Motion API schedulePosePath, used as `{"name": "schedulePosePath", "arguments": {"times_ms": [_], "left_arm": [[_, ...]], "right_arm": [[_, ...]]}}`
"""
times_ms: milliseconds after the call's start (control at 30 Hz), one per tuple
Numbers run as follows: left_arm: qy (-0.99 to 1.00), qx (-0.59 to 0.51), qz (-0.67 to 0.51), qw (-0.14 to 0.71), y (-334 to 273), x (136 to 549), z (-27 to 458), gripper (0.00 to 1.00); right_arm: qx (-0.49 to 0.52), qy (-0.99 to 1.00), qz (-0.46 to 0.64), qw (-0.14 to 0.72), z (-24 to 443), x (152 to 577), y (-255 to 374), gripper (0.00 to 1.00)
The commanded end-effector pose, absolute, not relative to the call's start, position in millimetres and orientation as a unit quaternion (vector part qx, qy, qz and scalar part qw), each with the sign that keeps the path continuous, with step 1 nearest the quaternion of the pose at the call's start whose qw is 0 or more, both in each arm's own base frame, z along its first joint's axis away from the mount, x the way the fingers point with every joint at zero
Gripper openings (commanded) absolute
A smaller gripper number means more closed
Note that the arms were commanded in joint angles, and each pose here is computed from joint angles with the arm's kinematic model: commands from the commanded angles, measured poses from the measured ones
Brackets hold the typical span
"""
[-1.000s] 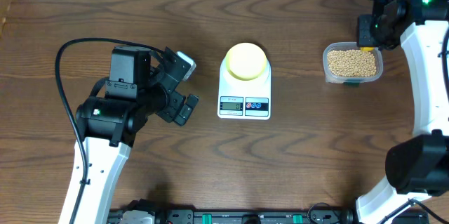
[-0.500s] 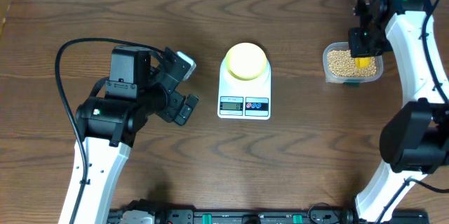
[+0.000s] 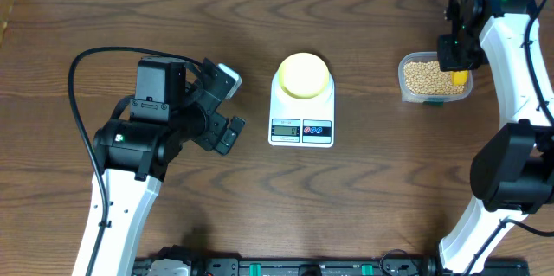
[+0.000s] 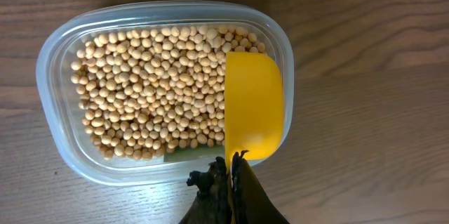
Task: Scoop item into bowl and weigh 50g on scale
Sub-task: 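Lower the scoop into the soybeans with the right gripper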
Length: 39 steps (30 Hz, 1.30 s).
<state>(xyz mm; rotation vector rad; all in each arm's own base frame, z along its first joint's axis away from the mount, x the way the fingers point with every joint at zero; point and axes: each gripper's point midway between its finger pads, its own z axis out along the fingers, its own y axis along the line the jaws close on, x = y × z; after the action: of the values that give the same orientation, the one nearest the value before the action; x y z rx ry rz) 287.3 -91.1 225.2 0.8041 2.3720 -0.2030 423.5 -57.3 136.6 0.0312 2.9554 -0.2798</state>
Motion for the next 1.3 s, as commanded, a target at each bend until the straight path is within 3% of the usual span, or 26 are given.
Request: {"name": "schedulePosePath", "arguments": {"times_ms": [0,533,833,1267], "left_arm": [[0.896,0.310,-0.082,0.306,-92.3,286.6,223.5,0.98],[0.896,0.310,-0.082,0.306,-92.3,286.6,223.5,0.98],[0.896,0.310,-0.082,0.306,-92.3,286.6,223.5,0.98],[0.896,0.310,-0.082,0.306,-92.3,286.6,223.5,0.98]], "right_arm": [[0.013,0.994,-0.076,0.080,127.5,426.7,-55.4,0.01],[0.003,0.998,0.044,0.051,88.3,433.6,-15.0,0.01],[0.038,0.986,0.149,0.059,93.6,435.1,-13.6,0.01],[0.061,0.973,0.215,0.060,88.7,438.1,-13.3,0.01]]}}
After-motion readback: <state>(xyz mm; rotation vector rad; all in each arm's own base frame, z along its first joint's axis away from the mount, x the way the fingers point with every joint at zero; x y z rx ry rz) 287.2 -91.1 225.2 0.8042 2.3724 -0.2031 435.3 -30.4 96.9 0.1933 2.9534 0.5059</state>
